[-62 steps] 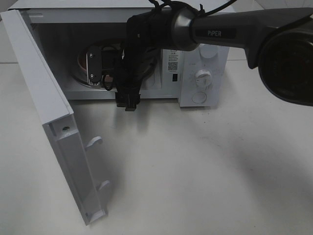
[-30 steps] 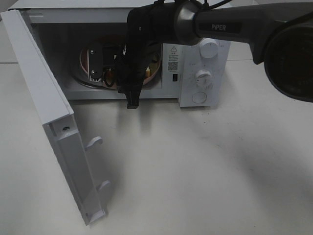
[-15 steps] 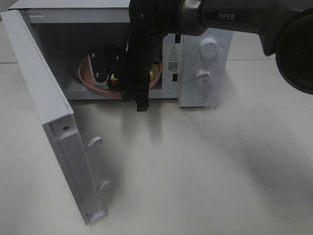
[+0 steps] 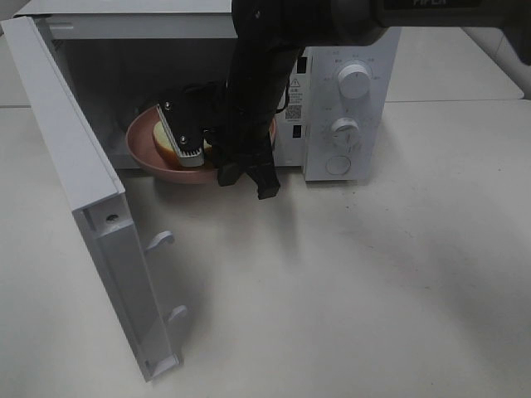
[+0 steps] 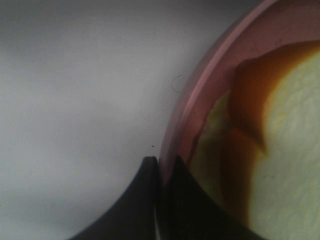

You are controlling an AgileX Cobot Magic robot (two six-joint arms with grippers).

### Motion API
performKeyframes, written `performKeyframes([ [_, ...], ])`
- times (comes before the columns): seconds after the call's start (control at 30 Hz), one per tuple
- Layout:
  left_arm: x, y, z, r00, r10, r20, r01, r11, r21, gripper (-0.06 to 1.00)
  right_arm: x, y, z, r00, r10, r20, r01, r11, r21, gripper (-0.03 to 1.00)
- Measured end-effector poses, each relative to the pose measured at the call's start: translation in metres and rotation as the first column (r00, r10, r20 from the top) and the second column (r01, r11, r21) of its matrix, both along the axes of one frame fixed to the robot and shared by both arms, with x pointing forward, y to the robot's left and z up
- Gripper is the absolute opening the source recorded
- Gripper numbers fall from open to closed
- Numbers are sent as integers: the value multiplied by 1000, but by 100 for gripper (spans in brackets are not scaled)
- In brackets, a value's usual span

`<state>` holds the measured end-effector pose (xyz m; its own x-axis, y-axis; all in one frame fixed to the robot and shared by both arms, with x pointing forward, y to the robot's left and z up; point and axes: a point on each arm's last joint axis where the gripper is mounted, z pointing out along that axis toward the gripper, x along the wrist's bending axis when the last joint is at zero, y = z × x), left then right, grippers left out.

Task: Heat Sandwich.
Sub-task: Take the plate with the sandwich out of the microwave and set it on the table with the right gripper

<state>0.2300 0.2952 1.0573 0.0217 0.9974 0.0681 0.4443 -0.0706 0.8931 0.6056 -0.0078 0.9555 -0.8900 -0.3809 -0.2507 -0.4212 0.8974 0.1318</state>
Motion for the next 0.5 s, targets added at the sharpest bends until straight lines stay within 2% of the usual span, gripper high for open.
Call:
performKeyframes([
  [0.2,0,0,0,1000,0,0,0,1000,0,97,-15,-10,12,999,51,10,-51,999,-6,3],
  [0.5,0,0,0,1000,0,0,0,1000,0,97,-48,-30,14,992,121,21,-121,992,-24,3],
])
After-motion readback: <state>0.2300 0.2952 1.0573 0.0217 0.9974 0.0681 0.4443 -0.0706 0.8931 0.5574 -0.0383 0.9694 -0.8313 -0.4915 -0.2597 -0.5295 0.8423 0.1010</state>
